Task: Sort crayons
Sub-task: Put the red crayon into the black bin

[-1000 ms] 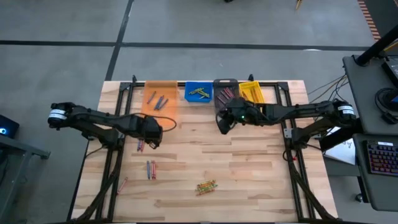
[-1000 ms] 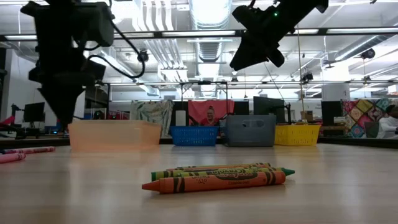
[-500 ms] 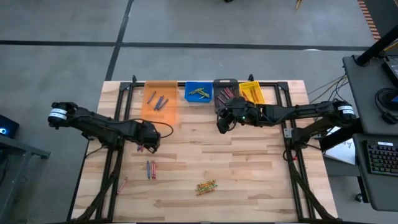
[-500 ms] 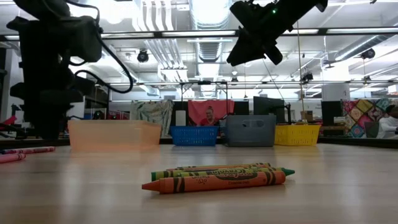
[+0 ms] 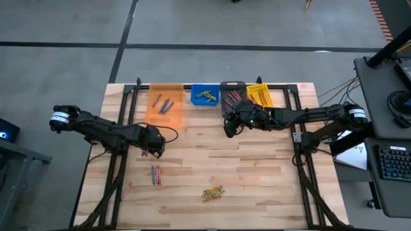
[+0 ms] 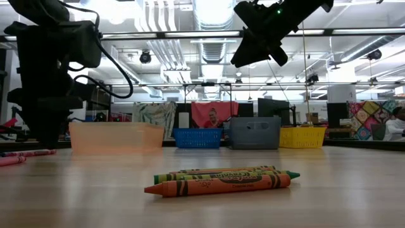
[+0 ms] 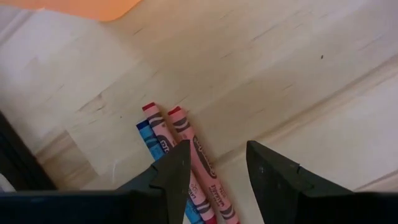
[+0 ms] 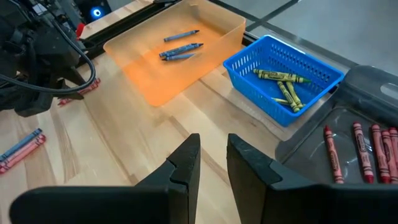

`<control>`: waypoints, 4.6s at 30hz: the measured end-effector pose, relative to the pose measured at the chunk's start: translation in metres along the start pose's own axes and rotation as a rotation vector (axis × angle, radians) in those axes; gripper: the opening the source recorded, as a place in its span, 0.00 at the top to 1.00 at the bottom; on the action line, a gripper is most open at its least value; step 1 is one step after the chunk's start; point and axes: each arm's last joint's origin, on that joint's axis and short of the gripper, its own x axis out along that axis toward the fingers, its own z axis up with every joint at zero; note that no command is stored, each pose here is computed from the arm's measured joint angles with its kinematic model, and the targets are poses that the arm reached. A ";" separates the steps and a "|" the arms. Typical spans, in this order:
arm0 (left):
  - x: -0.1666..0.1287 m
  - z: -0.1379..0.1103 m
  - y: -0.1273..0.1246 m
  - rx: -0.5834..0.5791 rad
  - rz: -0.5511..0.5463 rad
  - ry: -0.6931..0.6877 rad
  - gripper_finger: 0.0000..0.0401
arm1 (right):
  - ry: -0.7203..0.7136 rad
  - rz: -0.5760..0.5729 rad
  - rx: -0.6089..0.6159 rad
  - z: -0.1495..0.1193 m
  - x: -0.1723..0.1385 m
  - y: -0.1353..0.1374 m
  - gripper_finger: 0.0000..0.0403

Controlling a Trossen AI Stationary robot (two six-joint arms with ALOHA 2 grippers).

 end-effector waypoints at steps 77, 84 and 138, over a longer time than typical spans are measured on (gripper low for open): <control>0.009 0.006 -0.039 0.115 -0.142 -0.071 0.81 | 0.008 0.001 -0.006 -0.002 0.001 0.001 0.84; 0.009 0.010 -0.053 0.178 -0.323 -0.131 0.95 | 0.017 -0.004 -0.010 -0.006 0.002 -0.001 0.84; -0.081 0.259 -0.052 0.647 -1.133 -1.127 1.00 | -0.025 0.250 -0.363 0.009 0.015 -0.031 0.78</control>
